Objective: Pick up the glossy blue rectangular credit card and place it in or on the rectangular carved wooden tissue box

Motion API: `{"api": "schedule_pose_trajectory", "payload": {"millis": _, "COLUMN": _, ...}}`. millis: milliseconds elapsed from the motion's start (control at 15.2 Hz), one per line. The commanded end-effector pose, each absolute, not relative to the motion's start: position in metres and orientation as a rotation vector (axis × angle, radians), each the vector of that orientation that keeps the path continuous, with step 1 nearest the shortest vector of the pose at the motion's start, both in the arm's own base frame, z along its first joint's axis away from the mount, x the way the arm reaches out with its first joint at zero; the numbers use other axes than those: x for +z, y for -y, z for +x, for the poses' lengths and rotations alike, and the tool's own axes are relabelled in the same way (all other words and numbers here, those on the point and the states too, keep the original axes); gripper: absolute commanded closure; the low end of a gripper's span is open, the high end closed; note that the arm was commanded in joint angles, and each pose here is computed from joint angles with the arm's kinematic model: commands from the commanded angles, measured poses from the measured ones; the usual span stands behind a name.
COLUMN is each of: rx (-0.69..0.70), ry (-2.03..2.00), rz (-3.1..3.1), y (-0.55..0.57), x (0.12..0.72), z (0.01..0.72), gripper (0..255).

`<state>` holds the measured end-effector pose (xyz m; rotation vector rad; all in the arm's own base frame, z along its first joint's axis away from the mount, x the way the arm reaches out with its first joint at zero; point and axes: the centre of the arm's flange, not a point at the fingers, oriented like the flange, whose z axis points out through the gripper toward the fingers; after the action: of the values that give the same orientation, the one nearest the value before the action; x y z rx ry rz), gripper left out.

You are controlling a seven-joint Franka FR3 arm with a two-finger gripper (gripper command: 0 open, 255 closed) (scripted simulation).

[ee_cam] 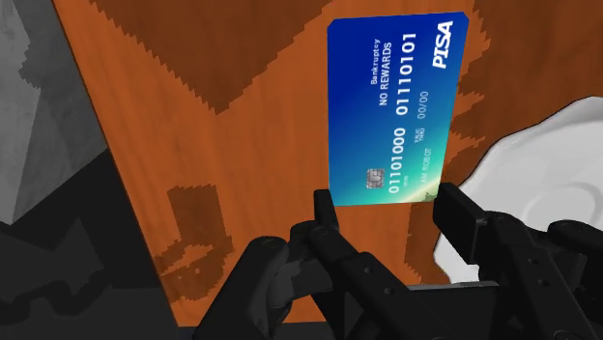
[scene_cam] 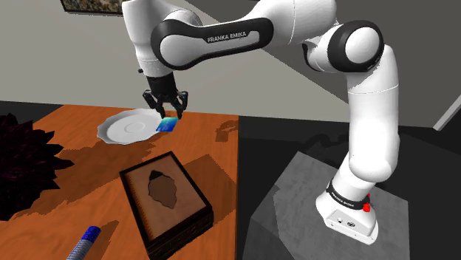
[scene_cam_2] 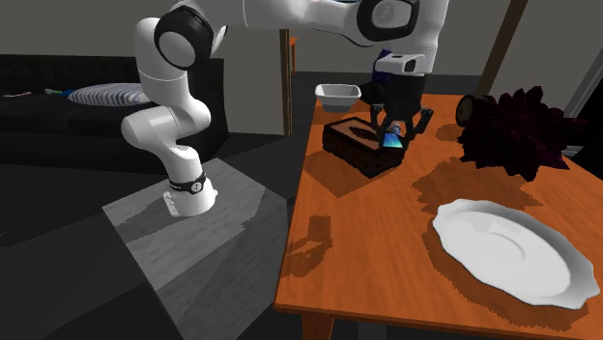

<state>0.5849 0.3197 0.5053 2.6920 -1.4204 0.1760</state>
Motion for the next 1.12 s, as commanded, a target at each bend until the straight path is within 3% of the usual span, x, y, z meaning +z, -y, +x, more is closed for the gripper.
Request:
{"api": "schedule_pose_trajectory", "payload": {"millis": 0, "rx": 0.176, "ry": 1.420, "rz": 2.692, "y": -0.333, "x": 0.509, "z": 0.570, "gripper": 255}}
{"api": "schedule_pose_trajectory", "payload": {"millis": 1056, "rx": 0.176, "ry": 1.420, "rz": 2.692, "y": -0.462, "x": 0.509, "z": 0.437, "gripper": 255}}
